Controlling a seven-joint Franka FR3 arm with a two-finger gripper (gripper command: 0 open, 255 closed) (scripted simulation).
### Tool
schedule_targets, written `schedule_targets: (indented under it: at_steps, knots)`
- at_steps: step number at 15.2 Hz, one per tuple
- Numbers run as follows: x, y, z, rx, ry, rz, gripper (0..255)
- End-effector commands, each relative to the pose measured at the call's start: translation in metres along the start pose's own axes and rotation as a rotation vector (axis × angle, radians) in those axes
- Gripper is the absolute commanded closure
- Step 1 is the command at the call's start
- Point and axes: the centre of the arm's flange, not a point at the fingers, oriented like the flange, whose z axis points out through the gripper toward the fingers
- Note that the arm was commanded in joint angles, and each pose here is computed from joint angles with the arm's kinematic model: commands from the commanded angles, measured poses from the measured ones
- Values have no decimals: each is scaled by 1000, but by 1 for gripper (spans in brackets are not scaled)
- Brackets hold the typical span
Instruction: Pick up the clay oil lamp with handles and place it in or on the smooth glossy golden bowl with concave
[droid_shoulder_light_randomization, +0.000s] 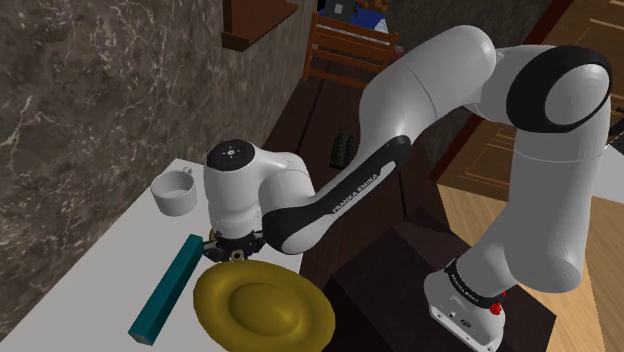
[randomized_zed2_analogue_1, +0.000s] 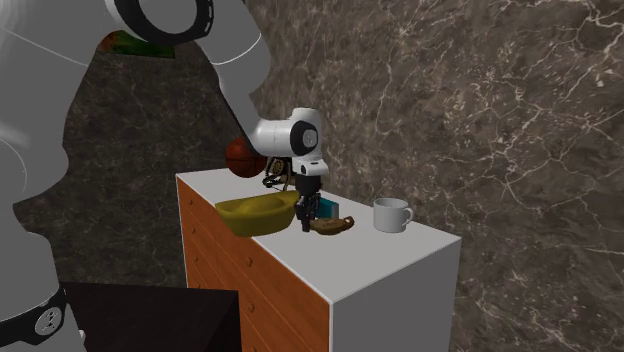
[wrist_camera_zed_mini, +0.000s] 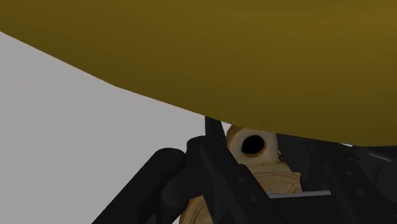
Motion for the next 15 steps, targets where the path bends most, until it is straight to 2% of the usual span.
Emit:
schedule_targets:
  at_steps: [1, 15]
  knots:
    - [0, 0, -9, 0, 0, 0, 255]
    - [2, 1, -83, 0, 0, 0, 255]
